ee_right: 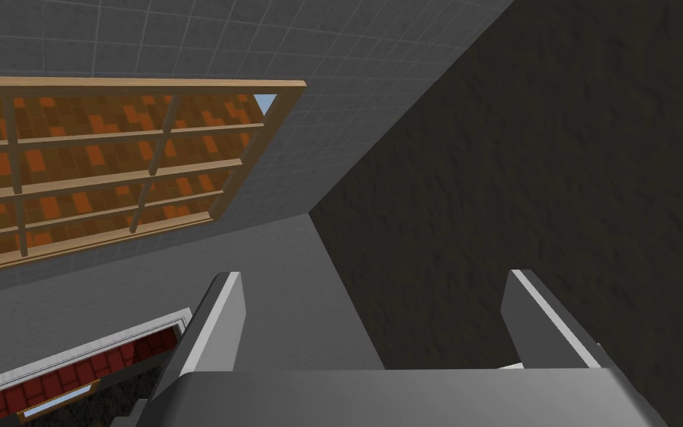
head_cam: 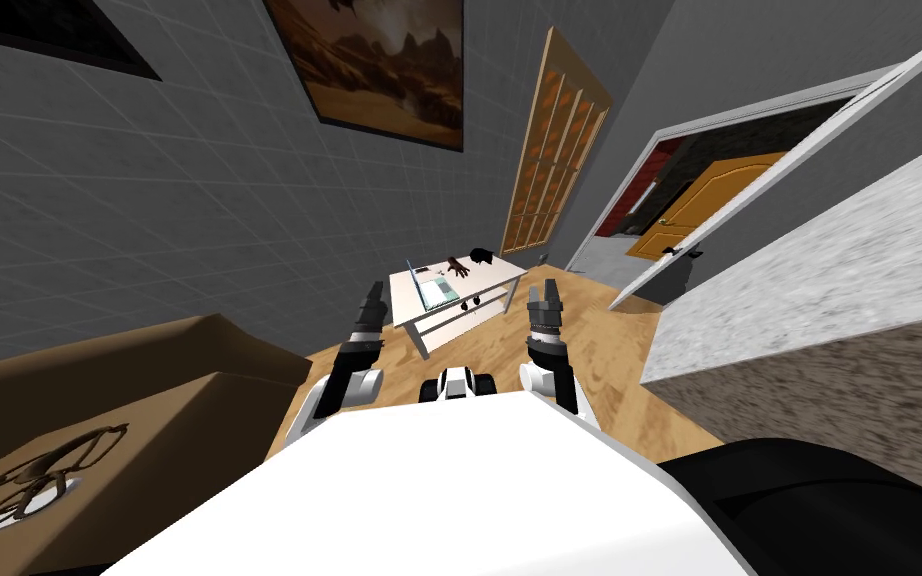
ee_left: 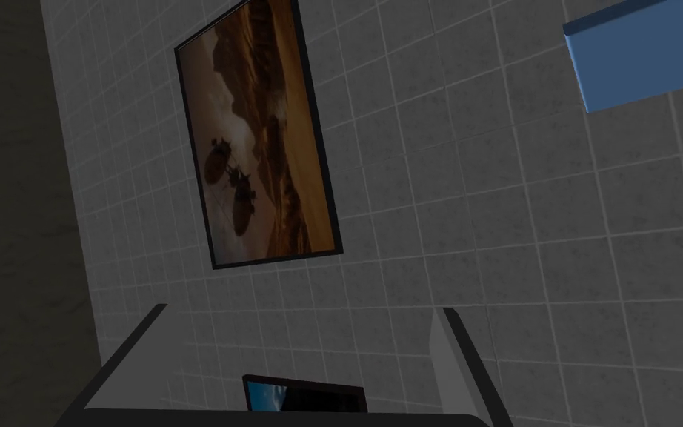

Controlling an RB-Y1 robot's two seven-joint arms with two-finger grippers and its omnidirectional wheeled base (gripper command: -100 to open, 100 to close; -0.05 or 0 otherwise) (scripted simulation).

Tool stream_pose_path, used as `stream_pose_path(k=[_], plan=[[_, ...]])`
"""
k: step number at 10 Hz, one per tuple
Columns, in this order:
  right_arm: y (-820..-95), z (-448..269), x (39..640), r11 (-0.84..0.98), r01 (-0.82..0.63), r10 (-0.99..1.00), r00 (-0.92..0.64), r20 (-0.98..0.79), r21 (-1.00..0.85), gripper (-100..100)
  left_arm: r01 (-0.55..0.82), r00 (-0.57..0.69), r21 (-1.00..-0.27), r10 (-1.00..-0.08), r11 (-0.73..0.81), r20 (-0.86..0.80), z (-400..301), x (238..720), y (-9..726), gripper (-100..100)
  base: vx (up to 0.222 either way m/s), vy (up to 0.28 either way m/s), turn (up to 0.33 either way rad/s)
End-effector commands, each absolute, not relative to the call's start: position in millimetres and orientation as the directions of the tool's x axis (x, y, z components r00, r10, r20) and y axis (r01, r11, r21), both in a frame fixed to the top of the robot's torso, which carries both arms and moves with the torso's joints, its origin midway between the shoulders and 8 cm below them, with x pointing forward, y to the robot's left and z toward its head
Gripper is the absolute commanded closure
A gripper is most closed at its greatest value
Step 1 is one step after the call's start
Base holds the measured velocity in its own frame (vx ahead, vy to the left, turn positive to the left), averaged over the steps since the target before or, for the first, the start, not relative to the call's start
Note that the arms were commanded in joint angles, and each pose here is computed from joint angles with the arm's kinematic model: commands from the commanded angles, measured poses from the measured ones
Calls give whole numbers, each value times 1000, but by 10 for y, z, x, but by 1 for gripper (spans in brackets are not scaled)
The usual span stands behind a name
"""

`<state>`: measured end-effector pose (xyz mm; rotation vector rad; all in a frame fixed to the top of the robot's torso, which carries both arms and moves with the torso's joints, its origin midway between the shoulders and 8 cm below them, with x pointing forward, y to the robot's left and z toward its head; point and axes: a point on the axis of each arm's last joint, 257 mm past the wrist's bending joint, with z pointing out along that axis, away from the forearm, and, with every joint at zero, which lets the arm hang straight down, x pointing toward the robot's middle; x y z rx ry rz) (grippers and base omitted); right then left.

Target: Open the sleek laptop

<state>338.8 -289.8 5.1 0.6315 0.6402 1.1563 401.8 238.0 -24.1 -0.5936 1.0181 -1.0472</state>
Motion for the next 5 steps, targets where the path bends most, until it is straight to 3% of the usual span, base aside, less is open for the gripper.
stream_pose_path(k=[1,5], plan=[[-2898,51,3388,277,-617,953,272,-130,737,0,356,132,-824,-896,441,-423,-440,4128,2415,-100,68,-20,-40],[-2898,51,3388,277,-617,953,272,-130,737,0,270,108,-822,-864,501,-492,-726,4249,2456,-100,73,-22,-41]])
